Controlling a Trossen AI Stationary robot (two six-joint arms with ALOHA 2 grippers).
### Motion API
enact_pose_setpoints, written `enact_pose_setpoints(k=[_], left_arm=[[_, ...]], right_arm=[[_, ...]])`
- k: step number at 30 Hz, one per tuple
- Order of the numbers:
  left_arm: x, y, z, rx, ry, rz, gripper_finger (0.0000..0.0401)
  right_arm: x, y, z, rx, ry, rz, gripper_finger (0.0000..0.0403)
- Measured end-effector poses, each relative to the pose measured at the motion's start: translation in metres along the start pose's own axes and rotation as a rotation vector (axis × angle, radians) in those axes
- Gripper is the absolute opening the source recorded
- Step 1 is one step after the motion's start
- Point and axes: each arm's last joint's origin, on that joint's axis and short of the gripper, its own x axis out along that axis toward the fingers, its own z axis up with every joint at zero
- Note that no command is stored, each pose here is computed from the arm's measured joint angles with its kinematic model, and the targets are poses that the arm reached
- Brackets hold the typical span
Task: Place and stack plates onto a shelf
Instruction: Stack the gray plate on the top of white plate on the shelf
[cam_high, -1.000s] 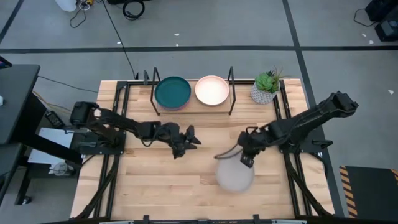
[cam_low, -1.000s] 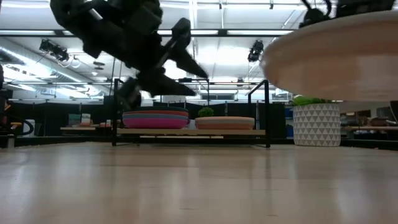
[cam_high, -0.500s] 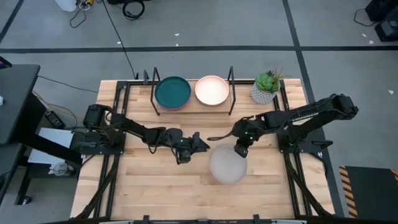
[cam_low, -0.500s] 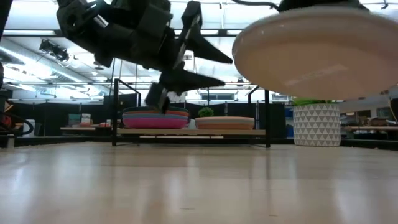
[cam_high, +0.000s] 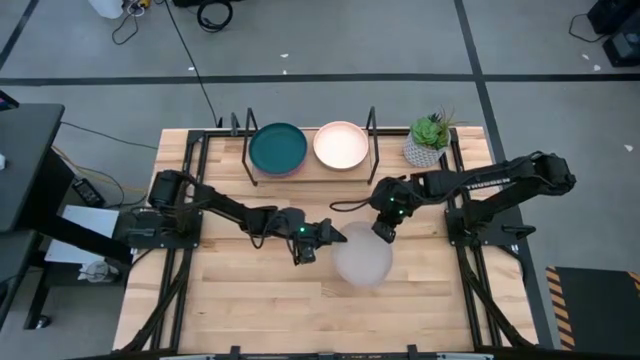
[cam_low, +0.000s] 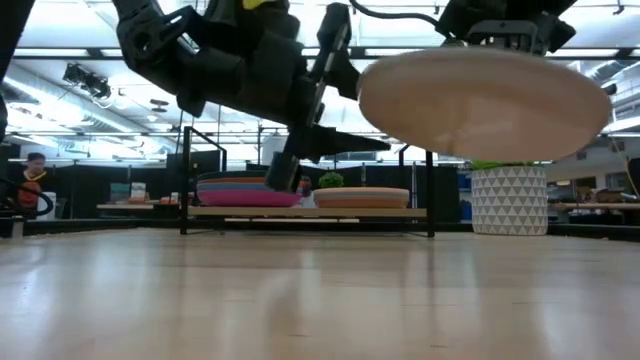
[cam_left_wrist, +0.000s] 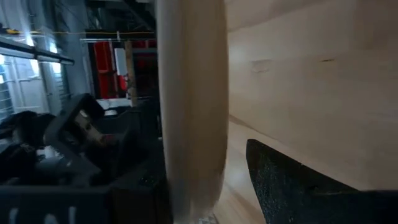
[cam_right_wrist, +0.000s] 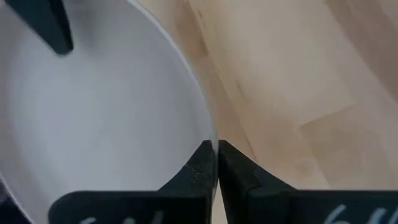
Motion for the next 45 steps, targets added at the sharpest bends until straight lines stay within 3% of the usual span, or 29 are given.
enact_pose_setpoints(k=[7, 18, 22, 29, 38, 45], left_arm=[[0.006, 0.004, 0.002, -0.106, -0.036, 0.010, 0.0164], [0.005, 0.005, 0.002, -0.128, -0.050, 0.004, 0.0072], [0.005, 0.005, 0.002, -0.129, -0.048, 0.003, 0.0057], [0.005, 0.004, 0.002, -0.153, -0.041, 0.000, 0.0063], [0.002, 0.008, -0.021, -0.261, 0.368, 0.069, 0.0060], [-0.002, 0.007, -0.039, -0.330, 0.622, 0.108, 0.0061]], right_arm=[[-0.001, -0.005, 0.004, -0.027, -0.027, -0.014, 0.0029], [-0.005, -0.007, 0.007, -0.026, -0.060, -0.026, 0.0057], [-0.020, -0.009, 0.010, -0.014, -0.106, 0.005, 0.0056], [-0.064, -0.002, 0.016, -0.082, -0.297, 0.013, 0.0056], [-0.103, 0.009, 0.001, -0.160, -0.497, -0.026, 0.0056], [-0.109, 0.014, -0.006, -0.168, -0.527, -0.047, 0.0056]])
